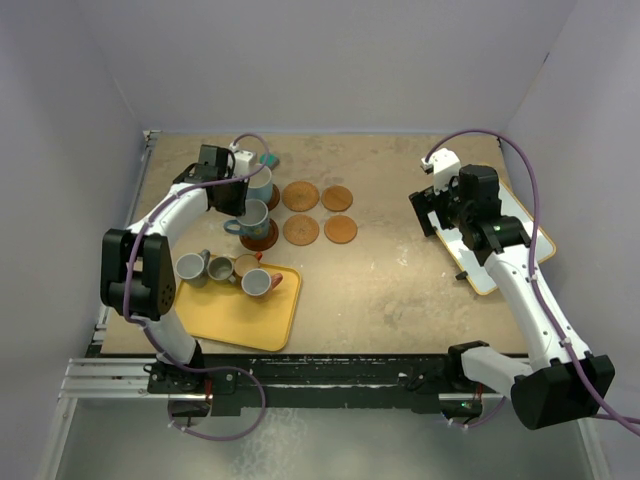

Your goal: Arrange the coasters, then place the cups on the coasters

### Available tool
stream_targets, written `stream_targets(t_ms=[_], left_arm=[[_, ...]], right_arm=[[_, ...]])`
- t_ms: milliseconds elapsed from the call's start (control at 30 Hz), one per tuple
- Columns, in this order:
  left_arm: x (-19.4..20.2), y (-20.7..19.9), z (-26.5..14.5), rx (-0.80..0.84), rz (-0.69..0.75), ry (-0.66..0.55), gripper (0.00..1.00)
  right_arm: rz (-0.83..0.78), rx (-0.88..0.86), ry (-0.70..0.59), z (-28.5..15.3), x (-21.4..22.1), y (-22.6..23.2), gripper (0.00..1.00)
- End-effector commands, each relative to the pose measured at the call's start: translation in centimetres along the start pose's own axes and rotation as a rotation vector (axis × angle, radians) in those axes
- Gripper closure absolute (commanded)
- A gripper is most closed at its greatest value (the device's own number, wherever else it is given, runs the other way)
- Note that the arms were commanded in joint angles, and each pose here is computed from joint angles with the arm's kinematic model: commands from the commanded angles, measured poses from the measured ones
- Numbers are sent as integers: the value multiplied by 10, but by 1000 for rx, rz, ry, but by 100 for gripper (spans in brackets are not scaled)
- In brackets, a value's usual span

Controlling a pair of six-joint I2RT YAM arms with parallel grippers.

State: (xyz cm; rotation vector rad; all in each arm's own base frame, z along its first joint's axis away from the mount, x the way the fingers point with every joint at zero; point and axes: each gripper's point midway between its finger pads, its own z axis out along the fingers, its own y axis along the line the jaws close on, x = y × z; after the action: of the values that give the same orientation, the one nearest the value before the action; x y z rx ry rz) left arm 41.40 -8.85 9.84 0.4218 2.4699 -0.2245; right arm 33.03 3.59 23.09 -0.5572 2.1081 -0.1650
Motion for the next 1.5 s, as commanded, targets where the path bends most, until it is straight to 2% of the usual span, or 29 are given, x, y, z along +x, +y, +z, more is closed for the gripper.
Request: stream_targets(t_ms=[0, 1100, 1467], left_arm=[[-33, -3, -28, 12, -22, -110, 97], [-22, 3, -16, -8, -1, -97, 97], [-25, 5, -23, -23, 7, -109, 84]], right_arm=[[5, 4, -42, -2, -12, -3, 0], [4, 2, -35, 0, -11, -2, 0], [3, 1, -32, 0, -10, -2, 0]])
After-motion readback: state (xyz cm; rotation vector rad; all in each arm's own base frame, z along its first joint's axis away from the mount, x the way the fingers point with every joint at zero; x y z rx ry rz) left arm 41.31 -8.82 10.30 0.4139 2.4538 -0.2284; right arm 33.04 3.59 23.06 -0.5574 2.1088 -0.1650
